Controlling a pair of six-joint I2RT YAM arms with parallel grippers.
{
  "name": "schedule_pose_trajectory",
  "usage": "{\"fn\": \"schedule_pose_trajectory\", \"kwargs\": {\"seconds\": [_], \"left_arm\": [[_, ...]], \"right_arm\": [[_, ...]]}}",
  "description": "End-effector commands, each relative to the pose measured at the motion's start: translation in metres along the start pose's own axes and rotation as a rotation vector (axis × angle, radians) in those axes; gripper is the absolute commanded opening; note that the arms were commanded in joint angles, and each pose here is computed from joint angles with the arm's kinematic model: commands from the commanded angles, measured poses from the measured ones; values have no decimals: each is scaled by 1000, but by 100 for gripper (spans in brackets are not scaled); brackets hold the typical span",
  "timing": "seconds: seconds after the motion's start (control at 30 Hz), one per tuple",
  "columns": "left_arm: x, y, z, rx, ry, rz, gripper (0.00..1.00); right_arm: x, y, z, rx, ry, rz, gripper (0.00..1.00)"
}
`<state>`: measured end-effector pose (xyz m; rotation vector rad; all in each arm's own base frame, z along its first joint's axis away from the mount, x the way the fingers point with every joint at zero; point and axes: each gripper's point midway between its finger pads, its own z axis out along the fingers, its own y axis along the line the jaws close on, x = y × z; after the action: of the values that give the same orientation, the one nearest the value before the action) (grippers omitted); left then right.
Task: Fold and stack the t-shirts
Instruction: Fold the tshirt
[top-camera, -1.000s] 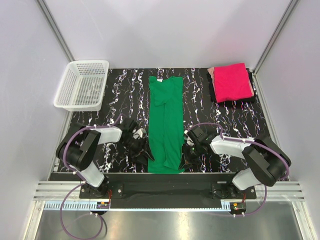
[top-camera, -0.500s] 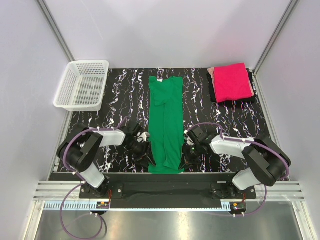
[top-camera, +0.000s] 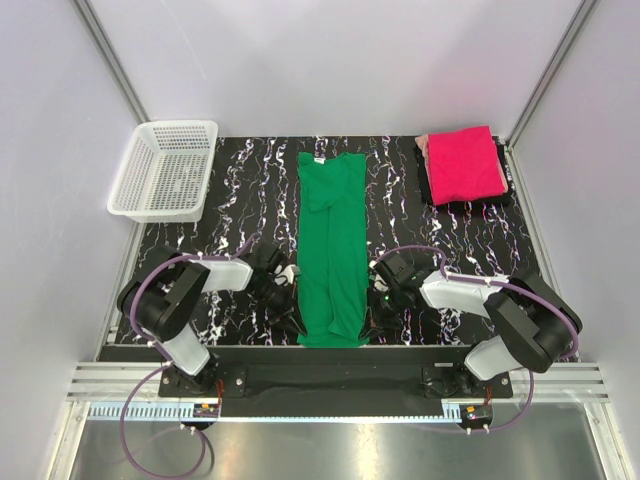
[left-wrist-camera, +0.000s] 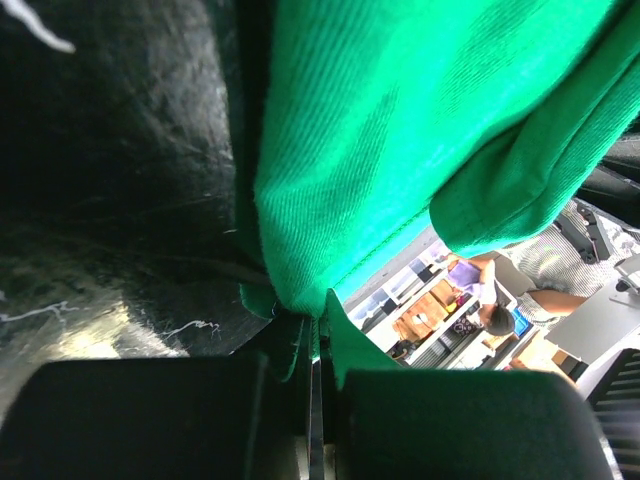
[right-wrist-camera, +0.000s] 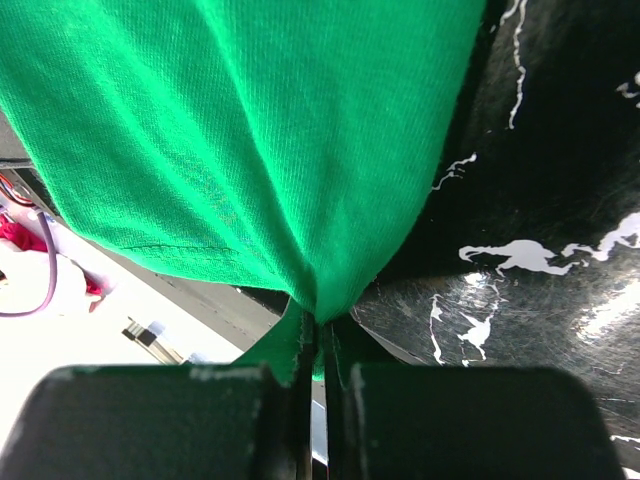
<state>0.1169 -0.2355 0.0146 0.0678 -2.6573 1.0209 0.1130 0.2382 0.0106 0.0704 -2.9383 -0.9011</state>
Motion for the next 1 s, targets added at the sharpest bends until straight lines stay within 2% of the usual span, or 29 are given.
{"fn": "schedule_pose_trajectory", "kwargs": {"seconds": [0.0, 0.13, 0.53, 0.97], "left_arm": [[-11, 28, 7, -116, -77, 33, 0], [-14, 21, 3, -104, -86, 38, 0], [-42, -34, -36, -58, -175, 102, 0], [-66, -66, -82, -2, -278, 107, 0]], "right_arm": [[-2, -18, 2, 78, -20, -1, 0], [-4, -10, -2, 63, -27, -10, 0], [-33, 30, -42, 54, -105, -88, 0], [-56, 37, -72, 60, -155, -104, 0]]}}
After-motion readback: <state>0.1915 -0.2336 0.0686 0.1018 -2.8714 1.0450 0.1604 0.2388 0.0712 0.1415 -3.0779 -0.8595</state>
